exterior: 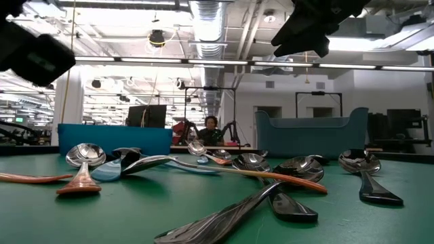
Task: Sort silverware by color (type)
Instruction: Put the orange spoon into the dark blue bin
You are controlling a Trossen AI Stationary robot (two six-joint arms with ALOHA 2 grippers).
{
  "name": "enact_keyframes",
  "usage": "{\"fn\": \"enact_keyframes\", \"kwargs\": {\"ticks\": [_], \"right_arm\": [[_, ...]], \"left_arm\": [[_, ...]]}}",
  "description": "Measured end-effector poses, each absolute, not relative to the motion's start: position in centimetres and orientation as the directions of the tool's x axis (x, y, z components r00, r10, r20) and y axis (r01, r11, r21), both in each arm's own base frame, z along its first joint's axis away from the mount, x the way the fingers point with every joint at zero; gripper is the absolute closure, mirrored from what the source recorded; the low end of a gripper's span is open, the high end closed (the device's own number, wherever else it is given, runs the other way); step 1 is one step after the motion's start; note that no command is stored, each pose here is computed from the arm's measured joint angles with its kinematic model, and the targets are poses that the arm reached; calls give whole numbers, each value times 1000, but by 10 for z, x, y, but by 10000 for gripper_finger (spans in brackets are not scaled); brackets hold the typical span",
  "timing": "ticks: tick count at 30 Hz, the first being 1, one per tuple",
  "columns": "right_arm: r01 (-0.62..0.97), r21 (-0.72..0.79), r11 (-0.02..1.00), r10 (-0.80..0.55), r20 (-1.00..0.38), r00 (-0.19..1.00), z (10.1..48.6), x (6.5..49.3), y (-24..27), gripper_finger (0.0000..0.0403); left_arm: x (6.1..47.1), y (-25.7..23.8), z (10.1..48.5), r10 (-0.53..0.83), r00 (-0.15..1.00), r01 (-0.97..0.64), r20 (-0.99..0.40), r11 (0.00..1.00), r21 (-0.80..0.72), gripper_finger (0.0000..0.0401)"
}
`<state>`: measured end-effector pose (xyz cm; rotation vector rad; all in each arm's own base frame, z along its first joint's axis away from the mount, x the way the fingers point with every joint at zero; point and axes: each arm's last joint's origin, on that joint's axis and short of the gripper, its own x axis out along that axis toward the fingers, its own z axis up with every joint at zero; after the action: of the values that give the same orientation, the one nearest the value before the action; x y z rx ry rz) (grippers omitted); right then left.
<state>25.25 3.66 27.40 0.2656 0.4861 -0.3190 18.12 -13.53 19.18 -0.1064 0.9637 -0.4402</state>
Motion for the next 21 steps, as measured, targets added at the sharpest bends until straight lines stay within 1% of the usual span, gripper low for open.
{"fn": "enact_keyframes", "kwargs": {"ticks": [3, 6, 9, 11, 15, 18, 21], "right_arm": [[359, 177, 916, -233, -495, 837, 274, 252, 37, 234], [357, 178, 917, -229, -497, 837, 274, 252, 37, 234], [358, 175, 917, -229, -502, 834, 273, 252, 37, 234], [361, 180, 915, -229, -504, 833, 273, 252, 37, 234], [383, 190, 904, -232, -533, 814, 270, 250, 37, 234], [392, 180, 902, -235, -557, 797, 268, 248, 36, 234], [396, 175, 901, -237, -566, 789, 267, 248, 36, 234]], "left_arm": [[181, -138, 187, -400, 467, 308, -789, 910, -278, 282], [179, -139, 180, -363, 442, 300, -820, 922, -247, 282], [178, -139, 176, -322, 453, 286, -831, 936, -206, 282], [175, -136, 171, -276, 460, 250, -844, 952, -176, 281], [173, -133, 164, -237, 459, 206, -856, 966, -157, 282], [175, -135, 163, -245, 470, 208, -848, 964, -164, 281], [178, -138, 165, -286, 487, 215, -825, 955, -204, 281]]}}
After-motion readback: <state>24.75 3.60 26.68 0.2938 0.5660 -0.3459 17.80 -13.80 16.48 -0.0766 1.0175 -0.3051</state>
